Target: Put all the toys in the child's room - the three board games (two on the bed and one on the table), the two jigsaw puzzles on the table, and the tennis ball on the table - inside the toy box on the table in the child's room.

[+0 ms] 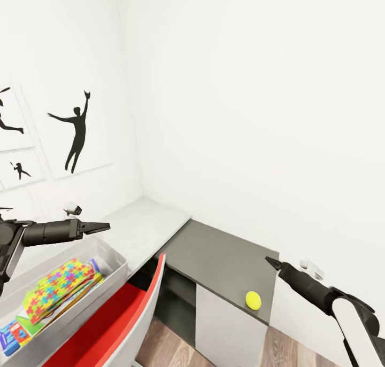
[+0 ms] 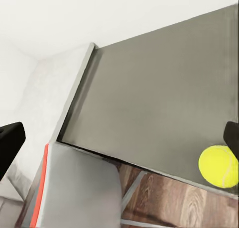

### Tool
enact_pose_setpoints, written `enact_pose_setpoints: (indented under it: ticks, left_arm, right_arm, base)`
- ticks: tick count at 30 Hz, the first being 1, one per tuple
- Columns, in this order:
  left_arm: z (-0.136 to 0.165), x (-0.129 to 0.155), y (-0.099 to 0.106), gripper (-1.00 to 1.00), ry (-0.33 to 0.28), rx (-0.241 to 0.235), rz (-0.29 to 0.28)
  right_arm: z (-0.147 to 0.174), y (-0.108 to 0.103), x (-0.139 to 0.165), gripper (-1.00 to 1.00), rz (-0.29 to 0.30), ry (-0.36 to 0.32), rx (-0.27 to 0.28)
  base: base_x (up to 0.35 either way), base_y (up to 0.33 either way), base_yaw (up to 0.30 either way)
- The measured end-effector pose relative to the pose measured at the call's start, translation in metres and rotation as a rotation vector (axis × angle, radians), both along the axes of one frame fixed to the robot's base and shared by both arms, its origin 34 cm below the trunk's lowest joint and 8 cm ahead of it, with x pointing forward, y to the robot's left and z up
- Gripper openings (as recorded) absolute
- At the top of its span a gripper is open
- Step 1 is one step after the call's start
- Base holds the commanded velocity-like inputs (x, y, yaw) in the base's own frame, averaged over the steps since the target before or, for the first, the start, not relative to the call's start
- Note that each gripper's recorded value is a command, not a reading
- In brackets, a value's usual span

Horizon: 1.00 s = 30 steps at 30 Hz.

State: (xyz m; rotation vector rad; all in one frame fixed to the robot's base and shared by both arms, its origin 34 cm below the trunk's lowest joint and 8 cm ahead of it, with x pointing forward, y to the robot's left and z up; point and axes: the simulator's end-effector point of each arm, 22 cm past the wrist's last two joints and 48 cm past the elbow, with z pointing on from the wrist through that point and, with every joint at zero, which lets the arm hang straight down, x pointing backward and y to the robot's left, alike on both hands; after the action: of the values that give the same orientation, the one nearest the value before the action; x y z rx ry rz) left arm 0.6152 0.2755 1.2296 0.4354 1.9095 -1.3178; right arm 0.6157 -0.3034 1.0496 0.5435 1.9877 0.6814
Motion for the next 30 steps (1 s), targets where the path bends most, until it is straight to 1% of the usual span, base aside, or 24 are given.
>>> enact_pose_setpoints:
  ticks: [1, 5, 8, 12, 13, 15, 16, 18, 19, 22, 23, 25, 26, 30]
  left_arm:
    - [0.000, 0.000, 0.000, 1.00, 0.000, 0.000, 0.000]
    - [0.000, 0.000, 0.000, 1.00, 0.000, 0.000, 0.000]
    - [0.000, 0.000, 0.000, 1.00, 0.000, 0.000, 0.000]
    - [0.000, 0.000, 0.000, 1.00, 0.000, 0.000, 0.000]
    - [0.000, 0.000, 0.000, 1.00, 0.000, 0.000, 0.000]
    - [0.000, 0.000, 0.000, 1.00, 0.000, -0.001, 0.000]
    - [0.000, 0.000, 0.000, 1.00, 0.000, -0.001, 0.000]
    - [0.000, 0.000, 0.000, 1.00, 0.000, -0.001, 0.000]
    - [0.000, 0.000, 0.000, 1.00, 0.000, 0.000, 0.000]
    - [0.000, 0.000, 0.000, 1.00, 0.000, 0.000, 0.000]
    - [0.000, 0.000, 0.000, 1.00, 0.000, 0.000, 0.000]
    - [0.000, 0.000, 0.000, 1.00, 0.000, 0.000, 0.001]
    - [0.000, 0.000, 0.000, 1.00, 0.000, 0.000, 0.001]
    - [0.000, 0.000, 0.001, 1.00, -0.001, -0.001, 0.002]
  right_arm:
    - [-0.001, -0.004, 0.002, 1.00, -0.015, 0.013, -0.015]
    - [-0.002, -0.009, 0.007, 1.00, -0.043, 0.043, -0.046]
    - [0.000, -0.006, 0.012, 1.00, -0.043, 0.060, -0.065]
    - [0.013, 0.011, 0.030, 1.00, -0.013, 0.086, -0.103]
    - [0.015, 0.019, 0.039, 1.00, 0.003, 0.111, -0.118]
    - [0.016, 0.027, 0.051, 1.00, 0.017, 0.146, -0.134]
    - [0.016, 0.033, 0.061, 1.00, 0.026, 0.175, -0.143]
    - [0.018, 0.040, 0.073, 1.00, 0.032, 0.202, -0.150]
    - [0.020, 0.047, 0.083, 1.00, 0.038, 0.226, -0.150]
    - [0.021, 0.061, 0.097, 1.00, 0.053, 0.260, -0.149]
    - [0.021, 0.074, 0.104, 1.00, 0.070, 0.280, -0.148]
    - [0.022, 0.087, 0.110, 1.00, 0.090, 0.297, -0.157]
    - [0.023, 0.100, 0.115, 1.00, 0.109, 0.312, -0.166]
    - [0.019, 0.117, 0.122, 1.00, 0.136, 0.354, -0.202]
  base:
    - [0.000, -0.001, -0.271]
    - [0.000, 0.000, -0.272]
    - [0.000, 0.000, -0.272]
    - [0.000, 0.000, -0.273]
    - [0.000, 0.000, -0.273]
    - [0.000, 0.000, -0.273]
    - [0.000, 0.000, -0.255]
    - [0.000, 0.000, -0.182]
    - [0.000, 0.000, -0.114]
    - [0.000, 0.000, -0.070]
    - [0.000, 0.000, -0.037]
    - [0.000, 0.000, -0.024]
    - [0.000, 0.000, -0.015]
    - [0.000, 0.000, -0.008]
